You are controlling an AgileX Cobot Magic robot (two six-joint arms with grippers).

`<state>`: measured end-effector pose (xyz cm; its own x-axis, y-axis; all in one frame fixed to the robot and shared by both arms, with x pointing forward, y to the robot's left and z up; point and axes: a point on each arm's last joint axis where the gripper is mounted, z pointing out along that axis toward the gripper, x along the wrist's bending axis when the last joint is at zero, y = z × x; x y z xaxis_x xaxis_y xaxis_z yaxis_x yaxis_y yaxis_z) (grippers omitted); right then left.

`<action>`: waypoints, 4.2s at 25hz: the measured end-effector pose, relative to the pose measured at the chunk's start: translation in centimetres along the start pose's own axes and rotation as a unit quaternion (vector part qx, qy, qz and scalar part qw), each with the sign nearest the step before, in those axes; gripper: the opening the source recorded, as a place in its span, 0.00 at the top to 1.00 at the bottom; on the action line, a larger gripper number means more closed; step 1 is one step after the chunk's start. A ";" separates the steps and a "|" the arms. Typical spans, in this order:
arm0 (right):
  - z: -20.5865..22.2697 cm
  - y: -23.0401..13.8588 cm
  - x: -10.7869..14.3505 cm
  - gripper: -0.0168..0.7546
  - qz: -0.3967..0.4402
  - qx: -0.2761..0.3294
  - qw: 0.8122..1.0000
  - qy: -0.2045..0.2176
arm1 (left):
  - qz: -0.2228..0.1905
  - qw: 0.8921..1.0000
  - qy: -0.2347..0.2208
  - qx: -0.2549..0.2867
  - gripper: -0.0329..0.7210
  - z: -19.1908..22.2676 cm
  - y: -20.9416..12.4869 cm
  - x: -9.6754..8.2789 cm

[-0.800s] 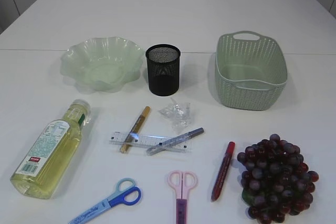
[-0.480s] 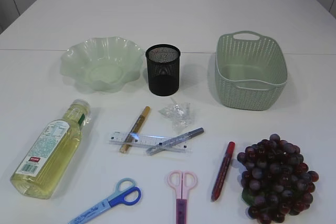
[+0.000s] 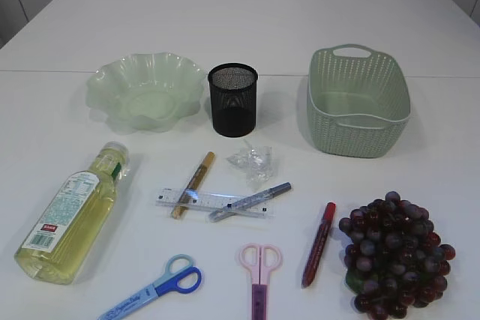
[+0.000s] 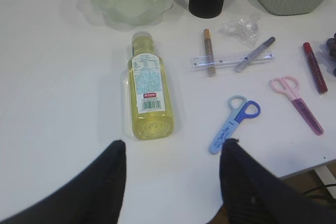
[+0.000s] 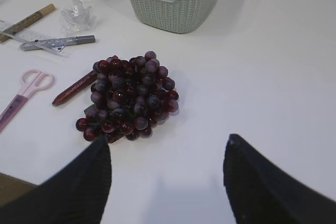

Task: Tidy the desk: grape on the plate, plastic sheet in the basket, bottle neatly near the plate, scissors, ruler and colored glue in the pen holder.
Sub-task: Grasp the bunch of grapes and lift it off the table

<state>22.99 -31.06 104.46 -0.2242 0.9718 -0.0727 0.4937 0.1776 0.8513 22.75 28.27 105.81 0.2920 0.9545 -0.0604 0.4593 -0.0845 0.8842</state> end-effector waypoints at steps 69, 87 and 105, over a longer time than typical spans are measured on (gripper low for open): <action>27.4 6.3 3.9 0.21 0.162 0.444 0.881 -0.009 | -0.052 0.990 -0.092 0.093 0.26 5.0 8.6 -0.1; 29.5 6.8 3.5 0.21 0.115 0.498 0.859 -0.033 | -0.060 0.990 -0.091 0.094 0.27 5.0 8.6 -0.1; 30.8 5.7 3.6 0.21 0.101 0.514 0.851 -0.034 | -0.060 0.989 -0.092 0.097 0.26 5.0 8.5 -0.1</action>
<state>50.87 -21.80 93.05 -0.0148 0.9991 -0.0387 0.9985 0.0128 -0.0525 30.79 26.00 111.07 0.3653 0.8941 -0.2591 0.6477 -0.0442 0.7606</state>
